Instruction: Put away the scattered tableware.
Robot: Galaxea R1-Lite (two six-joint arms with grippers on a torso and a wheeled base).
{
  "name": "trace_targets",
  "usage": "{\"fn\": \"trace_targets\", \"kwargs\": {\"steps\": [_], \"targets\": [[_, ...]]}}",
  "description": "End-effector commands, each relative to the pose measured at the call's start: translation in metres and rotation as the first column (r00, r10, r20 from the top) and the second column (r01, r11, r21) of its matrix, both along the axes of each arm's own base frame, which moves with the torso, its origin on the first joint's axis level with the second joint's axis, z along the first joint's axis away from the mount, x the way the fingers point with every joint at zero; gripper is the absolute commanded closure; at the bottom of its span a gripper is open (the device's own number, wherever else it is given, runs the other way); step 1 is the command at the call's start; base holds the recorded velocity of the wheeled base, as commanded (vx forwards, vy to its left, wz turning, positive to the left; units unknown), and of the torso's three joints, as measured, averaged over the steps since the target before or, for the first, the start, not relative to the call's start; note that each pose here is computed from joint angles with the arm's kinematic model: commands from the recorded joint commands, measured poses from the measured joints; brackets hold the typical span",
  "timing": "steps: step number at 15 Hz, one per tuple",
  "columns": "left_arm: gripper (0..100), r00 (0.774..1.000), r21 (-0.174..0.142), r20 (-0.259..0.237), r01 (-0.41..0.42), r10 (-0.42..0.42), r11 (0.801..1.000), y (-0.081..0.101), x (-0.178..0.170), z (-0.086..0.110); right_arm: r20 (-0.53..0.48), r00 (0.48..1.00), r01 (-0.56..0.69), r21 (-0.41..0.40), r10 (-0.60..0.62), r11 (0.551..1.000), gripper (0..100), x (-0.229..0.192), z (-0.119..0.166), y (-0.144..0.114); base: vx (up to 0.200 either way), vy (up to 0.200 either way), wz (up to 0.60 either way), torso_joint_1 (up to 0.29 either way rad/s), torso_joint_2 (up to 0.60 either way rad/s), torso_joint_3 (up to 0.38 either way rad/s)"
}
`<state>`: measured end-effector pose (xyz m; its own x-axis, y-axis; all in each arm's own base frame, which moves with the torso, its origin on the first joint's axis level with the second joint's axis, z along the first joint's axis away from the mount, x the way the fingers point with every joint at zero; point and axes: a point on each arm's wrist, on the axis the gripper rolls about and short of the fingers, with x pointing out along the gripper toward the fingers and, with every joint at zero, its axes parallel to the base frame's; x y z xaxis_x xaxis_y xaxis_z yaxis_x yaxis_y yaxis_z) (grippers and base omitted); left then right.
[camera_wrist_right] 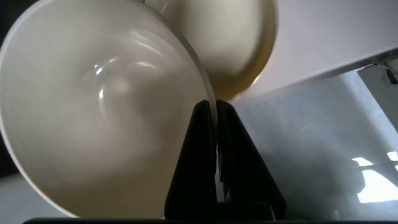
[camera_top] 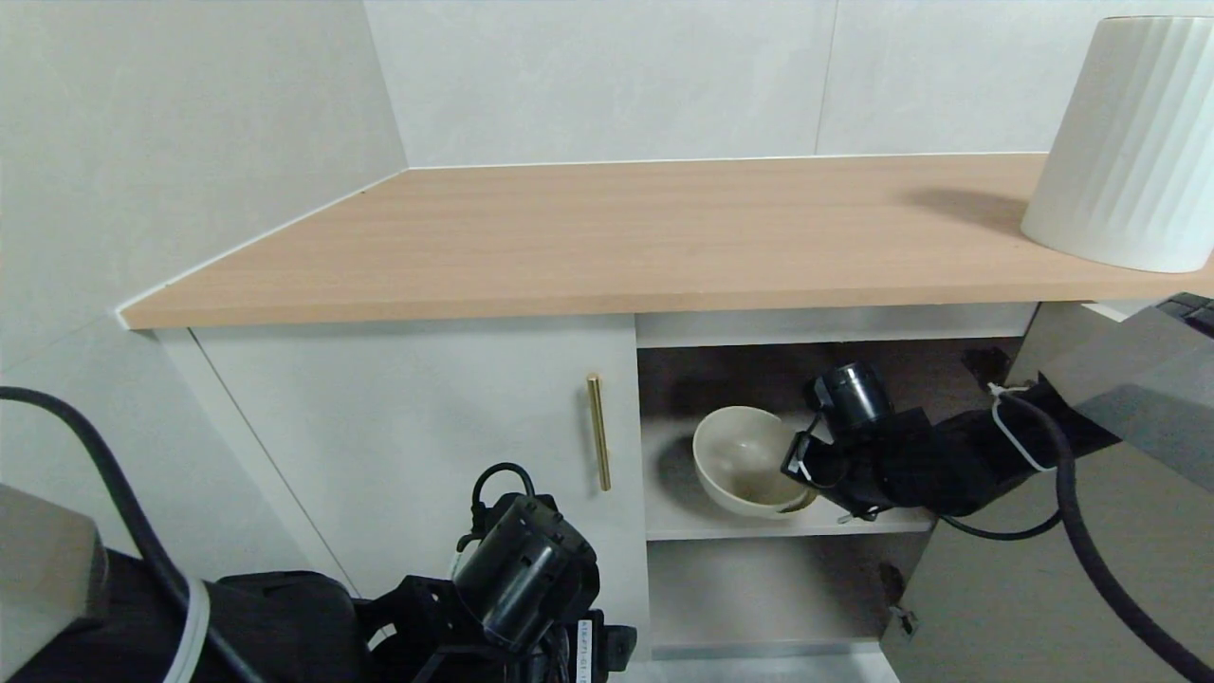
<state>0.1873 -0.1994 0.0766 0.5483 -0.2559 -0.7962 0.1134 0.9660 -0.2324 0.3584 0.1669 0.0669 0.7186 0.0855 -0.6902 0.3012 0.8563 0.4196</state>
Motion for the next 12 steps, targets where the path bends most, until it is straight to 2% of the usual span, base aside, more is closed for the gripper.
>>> {"fn": "trace_targets", "kwargs": {"steps": [1, 6, 12], "targets": [[0, 1.0, -0.001, 0.001, -0.001, 0.001, 1.0, 0.0, 0.0, 0.0, -0.004, 1.0, 0.03, 0.0, -0.03, 1.0, 100, 0.011, -0.008, -0.005, 0.0, 0.0, 0.0, 0.0, 0.0, 0.0], [0, 1.0, 0.001, -0.001, -0.001, 0.001, 1.0, 0.0, 0.0, -0.001, 0.021, 0.993, 0.119, -0.04, -0.119, 0.992, 100, 0.031, -0.021, -0.011, 0.0, 0.0, 0.0, 0.0, 0.0, 0.0], [0, 1.0, 0.002, -0.002, -0.001, 0.001, 1.0, 0.0, 0.0, -0.001, 0.023, 0.99, 0.143, -0.07, -0.142, 0.987, 100, 0.032, -0.027, -0.012, 0.0, 0.0, 0.0, 0.0, 0.0, 0.0]]}}
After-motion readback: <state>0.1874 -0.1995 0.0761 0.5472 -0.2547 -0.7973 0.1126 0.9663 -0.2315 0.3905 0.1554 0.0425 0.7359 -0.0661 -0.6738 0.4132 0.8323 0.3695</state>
